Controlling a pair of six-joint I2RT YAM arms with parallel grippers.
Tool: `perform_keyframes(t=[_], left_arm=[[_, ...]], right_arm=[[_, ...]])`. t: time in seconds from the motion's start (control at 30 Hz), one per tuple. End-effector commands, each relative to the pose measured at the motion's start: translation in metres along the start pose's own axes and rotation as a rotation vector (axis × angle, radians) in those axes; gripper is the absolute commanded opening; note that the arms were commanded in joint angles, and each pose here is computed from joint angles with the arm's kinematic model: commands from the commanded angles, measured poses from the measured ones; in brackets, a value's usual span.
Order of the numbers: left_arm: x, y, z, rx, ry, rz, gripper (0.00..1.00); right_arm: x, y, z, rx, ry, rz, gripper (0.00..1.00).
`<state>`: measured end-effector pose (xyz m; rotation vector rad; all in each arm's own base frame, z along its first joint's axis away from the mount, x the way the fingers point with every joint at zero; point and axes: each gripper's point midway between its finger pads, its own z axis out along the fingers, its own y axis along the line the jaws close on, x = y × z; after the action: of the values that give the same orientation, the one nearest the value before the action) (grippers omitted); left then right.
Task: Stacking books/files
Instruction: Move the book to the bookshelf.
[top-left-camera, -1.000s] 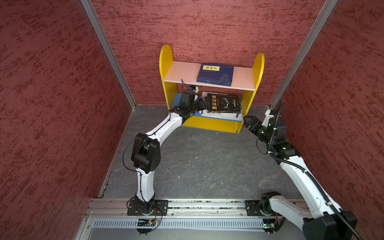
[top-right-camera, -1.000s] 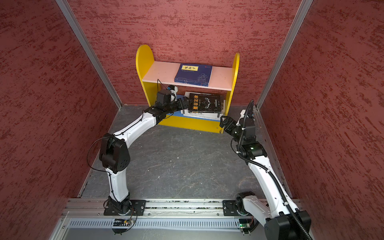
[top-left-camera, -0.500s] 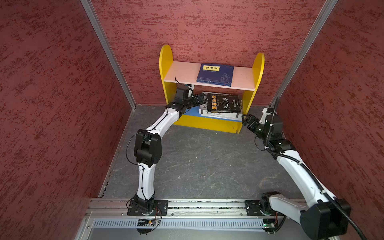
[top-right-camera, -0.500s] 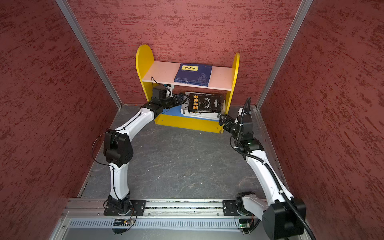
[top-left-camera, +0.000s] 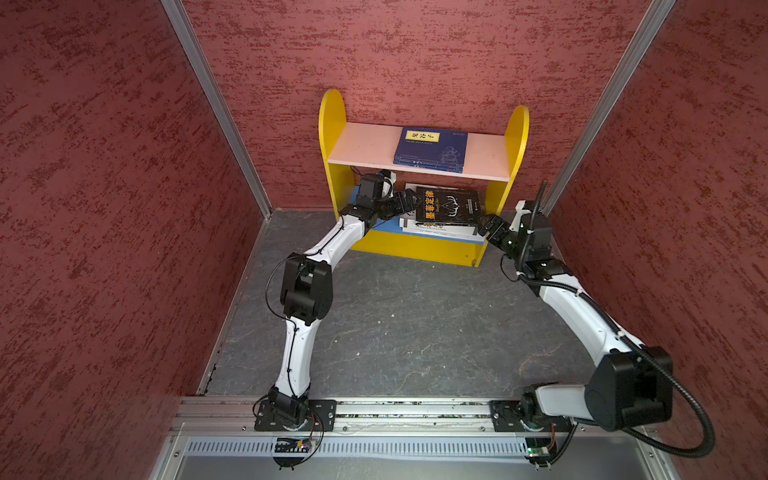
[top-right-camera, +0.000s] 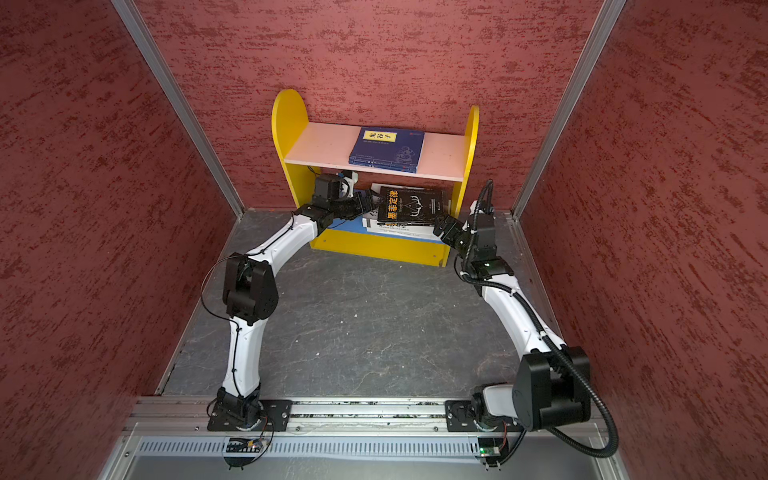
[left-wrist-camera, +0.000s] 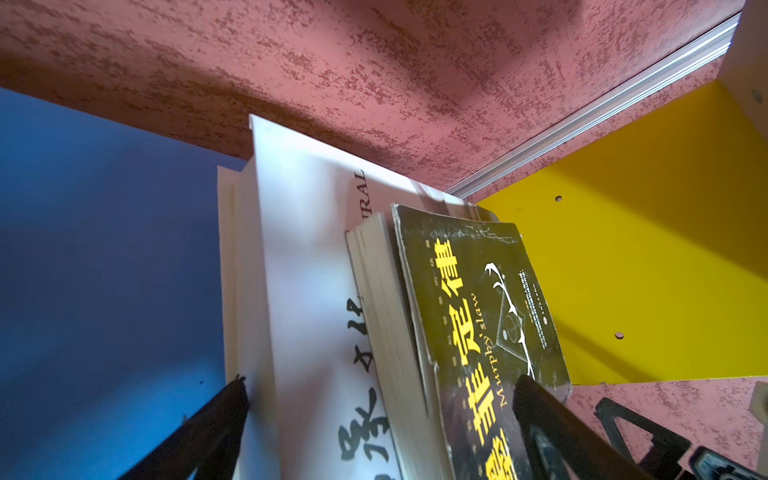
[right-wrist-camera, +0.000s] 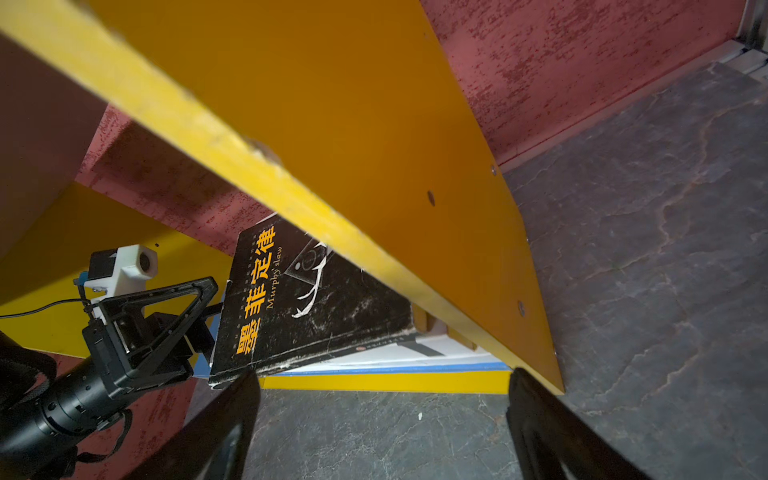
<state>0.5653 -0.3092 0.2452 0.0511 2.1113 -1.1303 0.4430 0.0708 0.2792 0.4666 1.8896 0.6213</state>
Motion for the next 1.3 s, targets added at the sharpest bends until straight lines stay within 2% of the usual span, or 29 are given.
perform_keyframes(t=[0.0, 0.6, 0.9, 1.27], left_arm=[[-0.002, -0.017, 0.008, 0.080, 0.010, 0.003, 0.99], [-0.001, -0.027, 0.024, 0.133, 0.022, -0.035, 1.00], [-0.001, -0.029, 0.026, 0.140, 0.020, -0.059, 1.00], [0.013, -0.041, 0.040, 0.157, 0.034, -0.072, 1.00]], right_arm=[[-0.023, 0.014, 0.001, -0.047, -0.056, -0.017, 0.94], [-0.033, -0.018, -0.014, 0.009, -0.081, 0.020, 0.94], [-0.030, -0.023, -0.012, 0.003, -0.066, 0.024, 0.94], [-0.035, -0.020, -0.012, -0.026, -0.061, 0.022, 0.94]])
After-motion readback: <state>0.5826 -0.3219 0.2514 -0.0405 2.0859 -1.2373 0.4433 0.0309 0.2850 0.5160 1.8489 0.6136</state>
